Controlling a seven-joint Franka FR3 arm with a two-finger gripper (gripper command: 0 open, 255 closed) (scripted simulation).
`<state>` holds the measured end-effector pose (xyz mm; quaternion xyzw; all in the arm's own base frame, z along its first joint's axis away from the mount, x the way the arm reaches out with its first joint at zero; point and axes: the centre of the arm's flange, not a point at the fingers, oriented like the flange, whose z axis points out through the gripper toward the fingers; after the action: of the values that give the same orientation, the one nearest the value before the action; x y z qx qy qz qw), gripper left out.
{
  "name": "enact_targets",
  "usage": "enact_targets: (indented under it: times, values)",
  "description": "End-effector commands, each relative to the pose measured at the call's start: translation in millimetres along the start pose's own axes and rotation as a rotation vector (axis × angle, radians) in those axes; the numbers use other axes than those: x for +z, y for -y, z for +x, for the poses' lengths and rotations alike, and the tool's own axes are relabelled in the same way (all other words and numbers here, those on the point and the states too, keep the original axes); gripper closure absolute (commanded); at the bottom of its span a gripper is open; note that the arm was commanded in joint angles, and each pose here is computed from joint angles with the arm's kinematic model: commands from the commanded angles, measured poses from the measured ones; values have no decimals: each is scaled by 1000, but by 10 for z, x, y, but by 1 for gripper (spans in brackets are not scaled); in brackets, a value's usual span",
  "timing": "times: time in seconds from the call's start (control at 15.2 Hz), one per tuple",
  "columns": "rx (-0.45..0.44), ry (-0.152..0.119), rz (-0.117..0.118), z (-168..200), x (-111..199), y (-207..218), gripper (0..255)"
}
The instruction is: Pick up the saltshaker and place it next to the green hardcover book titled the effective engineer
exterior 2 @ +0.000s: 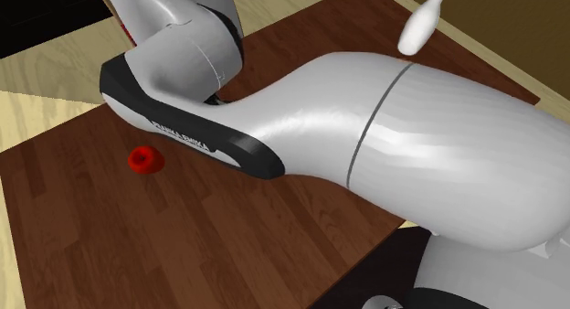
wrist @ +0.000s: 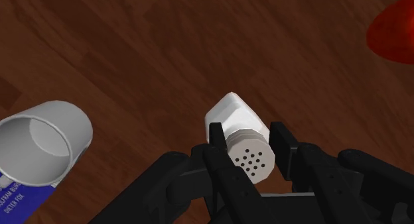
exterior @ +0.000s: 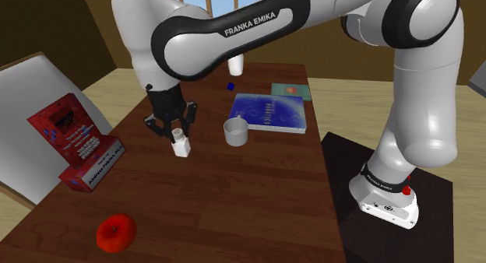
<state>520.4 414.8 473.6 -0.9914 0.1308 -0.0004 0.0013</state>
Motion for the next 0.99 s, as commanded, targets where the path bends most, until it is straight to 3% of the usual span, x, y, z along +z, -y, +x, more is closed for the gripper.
enact_targets:
  times: [0.0, 0.13, 0.92]
  values:
    - [0, 0, 0, 4, -124, -8, 255]
    - [0, 0, 0, 3, -190, -8, 255]
    - [0, 0, 0, 789, -198, -1383, 255]
